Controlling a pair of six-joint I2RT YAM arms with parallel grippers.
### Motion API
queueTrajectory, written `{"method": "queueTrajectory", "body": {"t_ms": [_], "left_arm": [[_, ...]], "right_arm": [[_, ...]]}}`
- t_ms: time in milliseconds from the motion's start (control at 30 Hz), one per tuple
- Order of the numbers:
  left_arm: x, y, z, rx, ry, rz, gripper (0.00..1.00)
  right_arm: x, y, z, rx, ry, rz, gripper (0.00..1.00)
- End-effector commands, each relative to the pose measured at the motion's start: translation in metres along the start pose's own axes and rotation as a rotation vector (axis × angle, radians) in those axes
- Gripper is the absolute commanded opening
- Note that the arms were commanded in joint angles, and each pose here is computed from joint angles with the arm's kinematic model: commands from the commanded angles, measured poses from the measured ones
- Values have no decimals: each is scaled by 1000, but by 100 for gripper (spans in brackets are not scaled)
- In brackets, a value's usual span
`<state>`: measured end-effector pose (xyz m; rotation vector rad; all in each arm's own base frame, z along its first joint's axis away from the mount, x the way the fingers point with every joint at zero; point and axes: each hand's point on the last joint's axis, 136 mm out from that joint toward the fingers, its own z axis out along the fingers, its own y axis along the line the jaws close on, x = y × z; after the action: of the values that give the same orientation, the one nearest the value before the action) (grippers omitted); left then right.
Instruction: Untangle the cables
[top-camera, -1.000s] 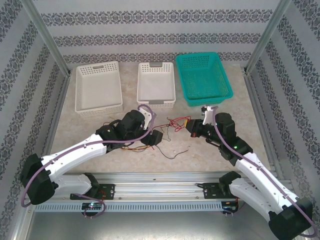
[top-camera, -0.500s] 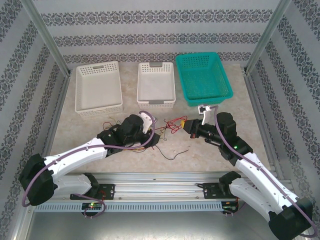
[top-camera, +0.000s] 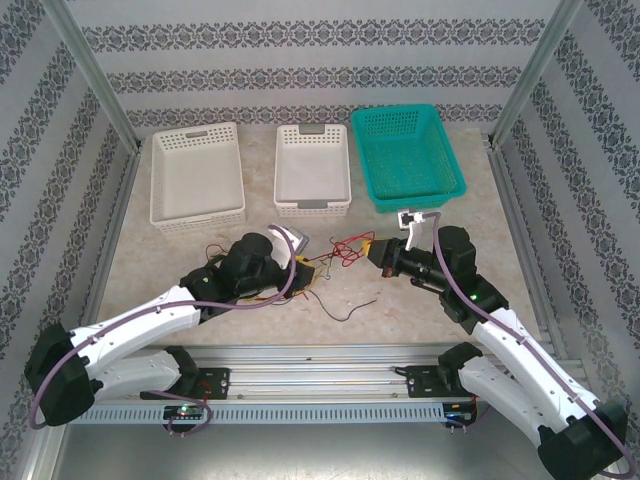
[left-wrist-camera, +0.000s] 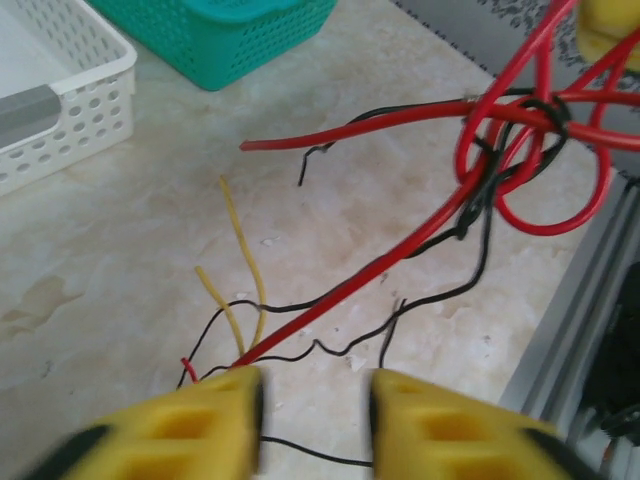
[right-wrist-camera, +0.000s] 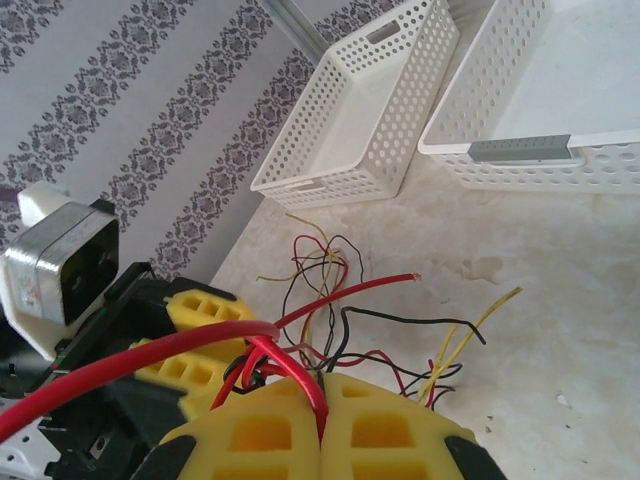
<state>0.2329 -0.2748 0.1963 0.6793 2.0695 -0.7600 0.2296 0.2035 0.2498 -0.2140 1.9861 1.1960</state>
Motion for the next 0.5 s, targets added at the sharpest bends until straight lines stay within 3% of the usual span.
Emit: {"method": "queueTrajectory", "body": {"t_ms": [0,200,467], "left_arm": [[-2,-11,-1,77,-21,0,50],[5,-23,3,158,-7,25,62],[3,-27,8,195,14,58,61]], "right_arm": [[-5,18,0,-75,-9,-14,0],[-3,28,0,-136,12,-11,0],[7,54,0,-291,106,-11,0]]}}
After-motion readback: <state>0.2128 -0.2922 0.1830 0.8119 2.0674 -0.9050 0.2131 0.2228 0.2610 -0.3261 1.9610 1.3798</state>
